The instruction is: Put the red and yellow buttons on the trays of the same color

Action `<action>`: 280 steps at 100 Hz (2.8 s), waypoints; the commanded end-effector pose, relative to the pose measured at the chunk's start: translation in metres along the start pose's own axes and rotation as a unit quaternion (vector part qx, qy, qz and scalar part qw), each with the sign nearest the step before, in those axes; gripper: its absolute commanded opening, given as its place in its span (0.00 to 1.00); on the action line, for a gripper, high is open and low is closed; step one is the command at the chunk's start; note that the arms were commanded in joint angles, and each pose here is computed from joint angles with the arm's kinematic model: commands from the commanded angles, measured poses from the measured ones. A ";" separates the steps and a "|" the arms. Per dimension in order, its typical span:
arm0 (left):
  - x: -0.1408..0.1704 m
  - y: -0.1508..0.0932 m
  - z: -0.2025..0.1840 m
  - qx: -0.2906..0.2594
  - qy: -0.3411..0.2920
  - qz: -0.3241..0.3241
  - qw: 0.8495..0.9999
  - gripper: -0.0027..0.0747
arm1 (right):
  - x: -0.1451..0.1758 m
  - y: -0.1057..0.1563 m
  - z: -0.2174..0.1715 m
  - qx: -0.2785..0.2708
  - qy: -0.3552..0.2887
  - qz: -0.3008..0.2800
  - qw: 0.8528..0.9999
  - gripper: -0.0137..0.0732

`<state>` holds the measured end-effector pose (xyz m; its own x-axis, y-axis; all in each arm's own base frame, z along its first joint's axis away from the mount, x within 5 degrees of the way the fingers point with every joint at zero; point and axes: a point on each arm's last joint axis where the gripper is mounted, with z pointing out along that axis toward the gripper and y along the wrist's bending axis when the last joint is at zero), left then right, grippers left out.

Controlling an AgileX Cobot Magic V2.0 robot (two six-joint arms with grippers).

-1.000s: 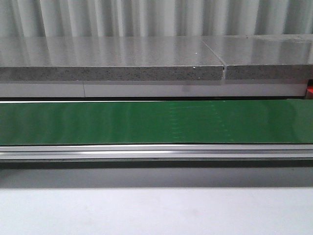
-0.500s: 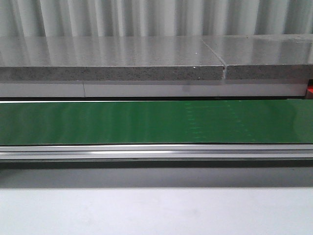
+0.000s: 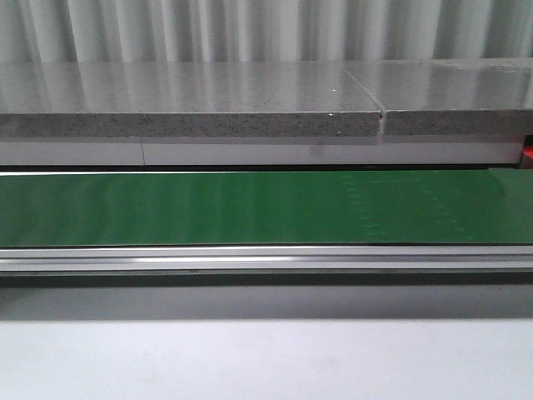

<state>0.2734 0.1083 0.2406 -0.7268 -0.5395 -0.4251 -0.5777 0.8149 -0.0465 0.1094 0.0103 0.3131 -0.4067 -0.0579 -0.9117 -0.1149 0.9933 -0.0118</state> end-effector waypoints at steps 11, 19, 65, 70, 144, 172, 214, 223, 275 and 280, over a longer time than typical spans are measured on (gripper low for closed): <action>-0.012 -0.004 -0.012 0.025 -0.043 0.001 0.999 0.76 | -0.014 -0.001 -0.004 0.005 -0.047 -0.003 0.999 0.08; -0.011 -0.006 -0.008 0.032 -0.034 0.004 0.999 0.76 | -0.014 -0.001 -0.004 0.005 -0.047 -0.003 0.999 0.08; -0.013 -0.009 0.016 0.029 -0.009 0.007 1.000 0.76 | -0.014 -0.001 -0.004 0.005 -0.047 -0.003 0.999 0.08; -0.013 -0.009 0.019 0.030 -0.006 0.007 1.000 0.76 | -0.014 -0.001 -0.004 0.005 -0.047 -0.003 0.999 0.08; -0.014 -0.012 0.047 0.031 0.017 0.007 0.999 0.76 | -0.014 -0.001 -0.004 0.005 -0.047 -0.003 0.999 0.08; -0.015 -0.013 0.048 0.032 0.011 0.007 0.999 0.76 | -0.014 -0.001 -0.004 0.005 -0.047 -0.003 0.999 0.08; -0.015 -0.012 0.041 0.034 0.006 0.017 0.999 0.01 | -0.014 -0.001 -0.004 0.005 -0.047 -0.003 0.999 0.08; -0.014 -0.012 0.034 0.034 0.005 0.018 0.999 0.01 | -0.014 -0.001 -0.004 0.005 -0.047 -0.003 0.999 0.08; -0.002 -0.020 -0.076 0.078 -0.107 0.079 0.988 0.01 | -0.014 -0.001 -0.004 0.005 -0.047 -0.003 0.999 0.08; 0.002 -0.026 -0.083 0.086 -0.113 0.094 0.985 0.01 | -0.014 -0.001 -0.004 0.005 -0.047 -0.003 0.999 0.08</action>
<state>0.2596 0.0834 0.2879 -0.7455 -0.3957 -0.5363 -0.4213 0.9033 -0.0807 0.1094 0.0103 0.3131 -0.4067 -0.0579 -0.9117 -0.1149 0.9933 -0.0118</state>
